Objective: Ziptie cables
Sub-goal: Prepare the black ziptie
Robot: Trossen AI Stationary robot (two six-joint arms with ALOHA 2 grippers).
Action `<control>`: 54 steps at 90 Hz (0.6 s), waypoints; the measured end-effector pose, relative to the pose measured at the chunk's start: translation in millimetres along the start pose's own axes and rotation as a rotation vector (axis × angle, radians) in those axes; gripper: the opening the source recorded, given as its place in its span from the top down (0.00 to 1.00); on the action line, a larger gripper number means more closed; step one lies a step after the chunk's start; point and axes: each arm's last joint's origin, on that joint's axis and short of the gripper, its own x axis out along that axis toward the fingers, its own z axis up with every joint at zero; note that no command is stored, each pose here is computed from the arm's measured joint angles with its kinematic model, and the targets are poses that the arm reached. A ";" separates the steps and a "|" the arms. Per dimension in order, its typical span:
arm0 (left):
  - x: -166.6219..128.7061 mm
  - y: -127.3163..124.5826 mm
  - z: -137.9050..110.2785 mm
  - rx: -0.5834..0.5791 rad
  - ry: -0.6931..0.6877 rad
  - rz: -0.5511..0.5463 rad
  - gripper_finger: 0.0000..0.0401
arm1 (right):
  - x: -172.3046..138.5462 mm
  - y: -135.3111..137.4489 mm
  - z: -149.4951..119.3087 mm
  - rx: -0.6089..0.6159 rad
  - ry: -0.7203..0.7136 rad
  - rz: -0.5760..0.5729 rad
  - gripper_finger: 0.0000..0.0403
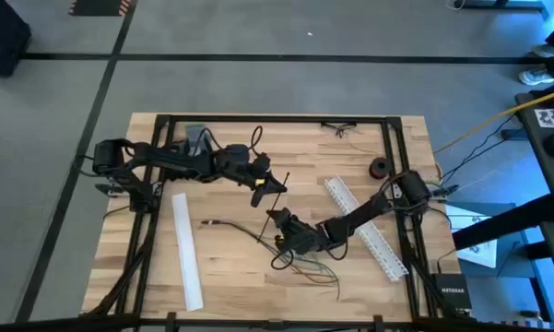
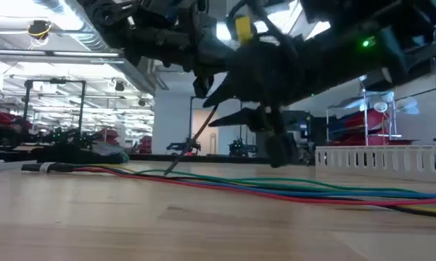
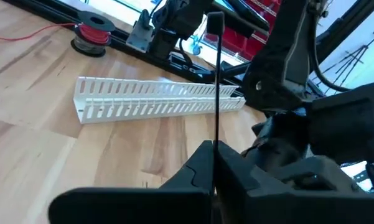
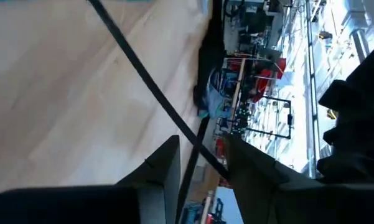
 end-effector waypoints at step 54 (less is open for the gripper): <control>-2.5 -0.1 -4.4 0.297 0.041 0.098 1.00 | -5.9 -0.4 3.9 1.061 -0.258 0.120 0.99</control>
